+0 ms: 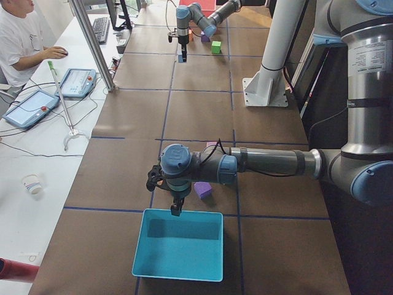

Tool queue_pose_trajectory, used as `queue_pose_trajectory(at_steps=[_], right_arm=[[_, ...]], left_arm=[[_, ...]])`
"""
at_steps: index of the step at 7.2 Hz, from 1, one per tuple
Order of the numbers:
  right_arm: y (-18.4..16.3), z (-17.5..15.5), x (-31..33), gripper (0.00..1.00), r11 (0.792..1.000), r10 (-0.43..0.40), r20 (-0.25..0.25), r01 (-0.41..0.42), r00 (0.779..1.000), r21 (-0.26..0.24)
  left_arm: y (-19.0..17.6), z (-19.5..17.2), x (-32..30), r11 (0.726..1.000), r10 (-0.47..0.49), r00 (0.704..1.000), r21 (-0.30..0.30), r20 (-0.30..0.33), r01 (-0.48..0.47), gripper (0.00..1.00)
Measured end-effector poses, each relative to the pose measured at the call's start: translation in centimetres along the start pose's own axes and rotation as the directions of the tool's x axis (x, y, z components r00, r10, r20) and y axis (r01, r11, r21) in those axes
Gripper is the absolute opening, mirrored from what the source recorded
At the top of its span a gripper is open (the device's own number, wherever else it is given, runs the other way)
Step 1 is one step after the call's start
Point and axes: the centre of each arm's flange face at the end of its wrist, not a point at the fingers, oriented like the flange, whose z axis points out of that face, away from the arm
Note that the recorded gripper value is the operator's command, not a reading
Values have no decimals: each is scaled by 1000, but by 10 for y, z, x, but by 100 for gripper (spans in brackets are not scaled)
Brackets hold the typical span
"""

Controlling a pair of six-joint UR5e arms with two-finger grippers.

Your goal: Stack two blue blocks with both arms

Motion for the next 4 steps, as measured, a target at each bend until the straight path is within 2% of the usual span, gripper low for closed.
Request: queue_pose_trajectory(at_steps=[1, 3, 4], right_arm=[[4, 5, -55, 1, 999, 34, 12, -34, 999, 8], [-5, 26, -168, 5, 993, 119, -6, -118, 993, 25], [-6, 37, -202, 32, 991, 132, -22, -131, 991, 23]], left_arm=[[0, 1, -1, 1000, -2, 1000, -1, 0, 2, 100], [1, 3, -3, 1000, -7, 1000, -6, 0, 7, 100], [2, 4, -4, 1000, -9, 1000, -8, 0, 9, 100]])
